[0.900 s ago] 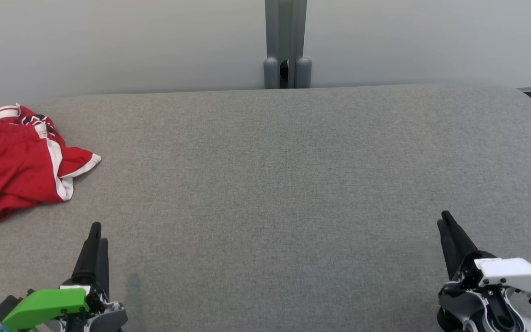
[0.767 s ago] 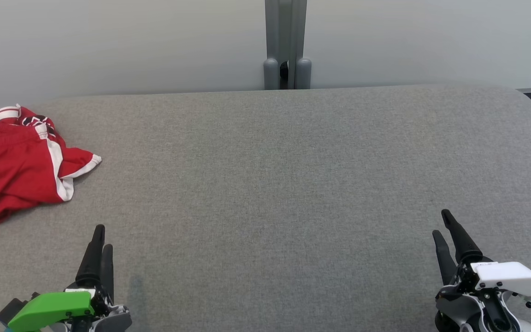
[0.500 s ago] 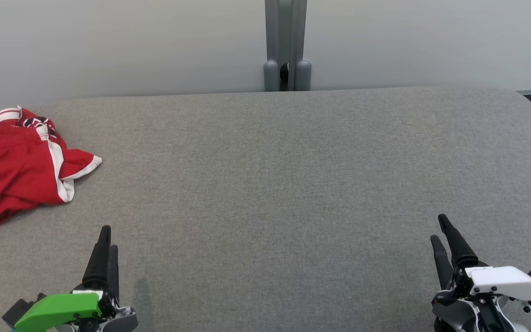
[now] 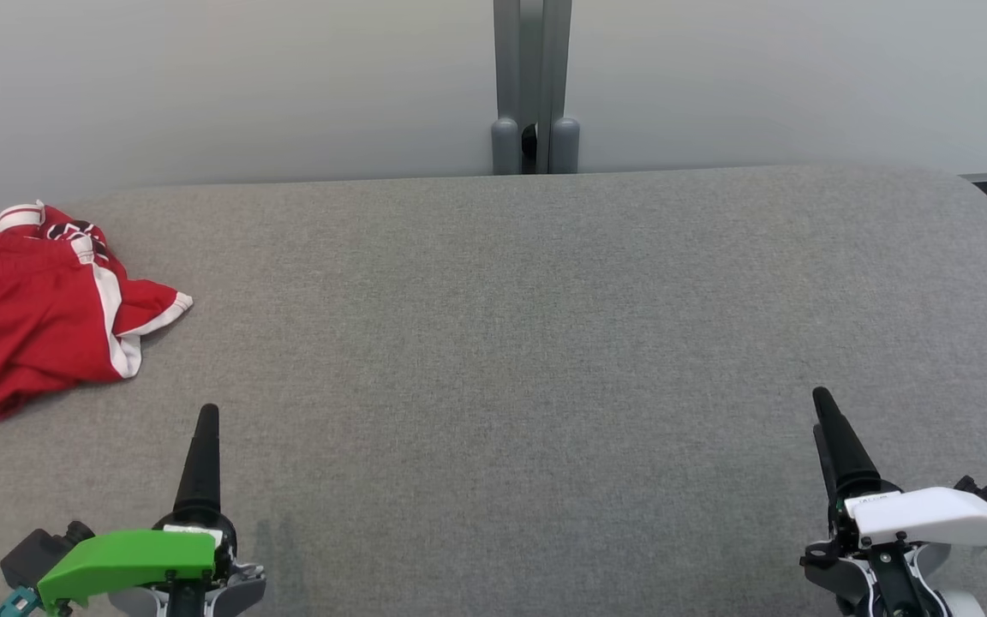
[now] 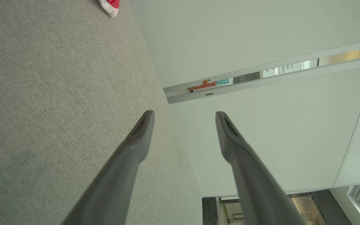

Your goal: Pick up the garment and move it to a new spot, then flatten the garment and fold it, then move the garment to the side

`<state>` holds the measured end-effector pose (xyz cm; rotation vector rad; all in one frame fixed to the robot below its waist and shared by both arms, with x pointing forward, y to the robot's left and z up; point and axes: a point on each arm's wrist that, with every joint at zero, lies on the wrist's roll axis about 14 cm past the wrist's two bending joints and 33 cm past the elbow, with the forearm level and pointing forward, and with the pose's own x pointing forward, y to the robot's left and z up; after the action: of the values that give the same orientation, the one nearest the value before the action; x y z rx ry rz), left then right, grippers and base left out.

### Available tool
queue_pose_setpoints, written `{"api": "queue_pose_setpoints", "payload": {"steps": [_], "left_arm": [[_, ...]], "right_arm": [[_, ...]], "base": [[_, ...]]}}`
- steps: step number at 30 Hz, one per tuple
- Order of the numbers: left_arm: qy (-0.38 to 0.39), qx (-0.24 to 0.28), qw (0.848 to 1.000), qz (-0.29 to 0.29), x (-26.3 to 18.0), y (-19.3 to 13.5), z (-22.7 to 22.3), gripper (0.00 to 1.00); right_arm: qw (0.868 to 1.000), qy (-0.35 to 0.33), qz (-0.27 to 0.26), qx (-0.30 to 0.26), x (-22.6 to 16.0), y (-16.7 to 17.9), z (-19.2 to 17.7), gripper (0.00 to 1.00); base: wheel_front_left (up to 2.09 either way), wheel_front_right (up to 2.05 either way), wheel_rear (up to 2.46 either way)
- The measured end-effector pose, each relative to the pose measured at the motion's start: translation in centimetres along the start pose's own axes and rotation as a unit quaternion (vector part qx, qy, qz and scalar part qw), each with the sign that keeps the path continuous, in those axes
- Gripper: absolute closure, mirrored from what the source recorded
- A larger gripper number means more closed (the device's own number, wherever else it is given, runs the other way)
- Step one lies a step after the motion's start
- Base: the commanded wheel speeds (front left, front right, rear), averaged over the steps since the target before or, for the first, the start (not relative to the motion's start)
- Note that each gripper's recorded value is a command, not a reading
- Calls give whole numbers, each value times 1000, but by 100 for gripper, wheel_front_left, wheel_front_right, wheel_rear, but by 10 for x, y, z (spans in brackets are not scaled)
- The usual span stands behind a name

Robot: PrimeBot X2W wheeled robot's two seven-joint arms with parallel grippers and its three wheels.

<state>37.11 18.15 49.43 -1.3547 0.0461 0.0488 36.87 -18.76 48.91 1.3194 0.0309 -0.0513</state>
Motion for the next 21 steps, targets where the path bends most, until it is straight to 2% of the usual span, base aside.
{"api": "queue_pose_setpoints", "payload": {"steps": [10, 21], "left_arm": [[-1, 103, 995, -3, -3, -7, -5, 0], [-8, 212, 977, -7, -8, -10, -8, 0]], "right_arm": [[993, -9, 29, -114, -2, 17, 3, 0], [976, -5, 42, -216, -6, 22, -5, 0]], "base": [[0, 0, 0], [0, 0, 0]]}}
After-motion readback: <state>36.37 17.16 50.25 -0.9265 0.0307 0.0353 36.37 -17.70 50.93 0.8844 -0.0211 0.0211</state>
